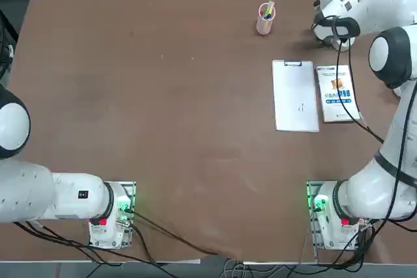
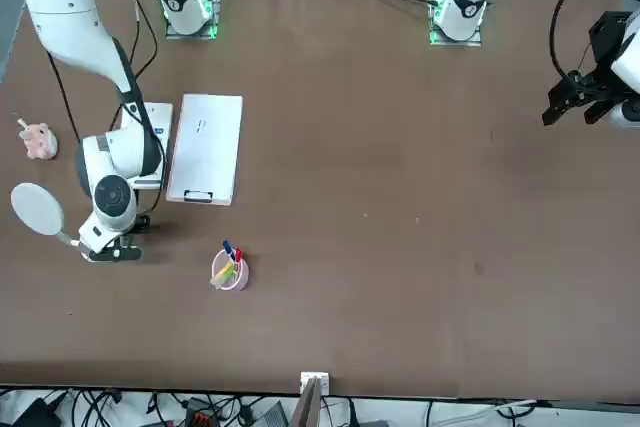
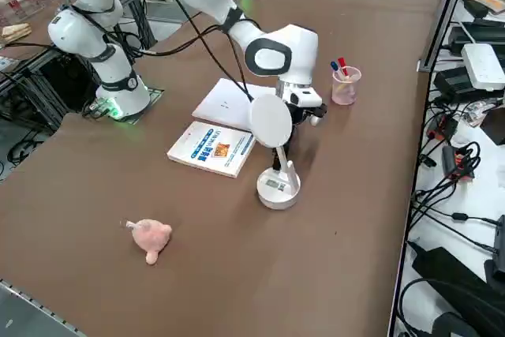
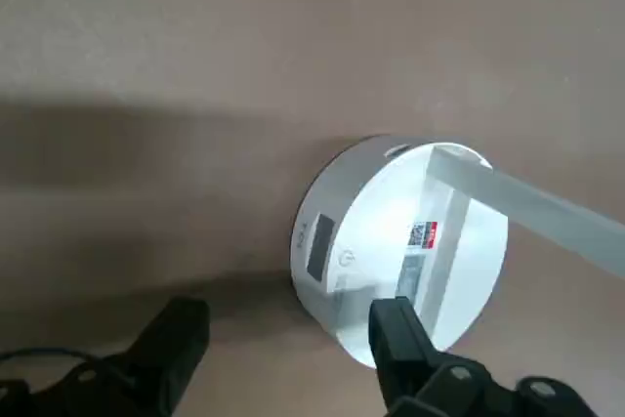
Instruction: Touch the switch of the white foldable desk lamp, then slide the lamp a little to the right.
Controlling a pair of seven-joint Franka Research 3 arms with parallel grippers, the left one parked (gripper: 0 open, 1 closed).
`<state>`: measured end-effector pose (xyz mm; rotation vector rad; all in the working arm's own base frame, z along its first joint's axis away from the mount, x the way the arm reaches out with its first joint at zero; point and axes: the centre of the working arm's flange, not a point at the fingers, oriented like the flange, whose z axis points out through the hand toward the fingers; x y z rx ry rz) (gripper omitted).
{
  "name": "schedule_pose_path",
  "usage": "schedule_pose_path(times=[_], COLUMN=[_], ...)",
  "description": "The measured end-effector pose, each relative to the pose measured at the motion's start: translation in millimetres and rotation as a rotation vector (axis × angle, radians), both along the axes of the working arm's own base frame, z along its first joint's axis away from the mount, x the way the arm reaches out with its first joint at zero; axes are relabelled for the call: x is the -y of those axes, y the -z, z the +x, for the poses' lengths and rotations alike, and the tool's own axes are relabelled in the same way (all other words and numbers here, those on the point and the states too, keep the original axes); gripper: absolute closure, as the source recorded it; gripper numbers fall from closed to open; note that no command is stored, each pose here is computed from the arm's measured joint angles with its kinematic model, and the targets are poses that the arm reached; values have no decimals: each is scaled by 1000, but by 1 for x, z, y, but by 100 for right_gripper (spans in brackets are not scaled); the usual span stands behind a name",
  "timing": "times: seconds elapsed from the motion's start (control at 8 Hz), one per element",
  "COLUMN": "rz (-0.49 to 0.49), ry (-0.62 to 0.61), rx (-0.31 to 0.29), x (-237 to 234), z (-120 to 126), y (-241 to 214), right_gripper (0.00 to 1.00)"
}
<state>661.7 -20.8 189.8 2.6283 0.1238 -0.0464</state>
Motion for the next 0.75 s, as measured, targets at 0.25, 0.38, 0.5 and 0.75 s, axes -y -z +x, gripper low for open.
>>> schedule_pose_path(times=[0.25, 0.38, 0.5, 0.75], rz=[5, 6, 7, 7], ry=[-4, 0, 3, 8], rx=[5, 4, 5, 5], x=[0, 3, 5, 7], z=[2, 1, 1, 1], y=[5, 8, 8, 9], right_gripper=[0, 0, 0, 0])
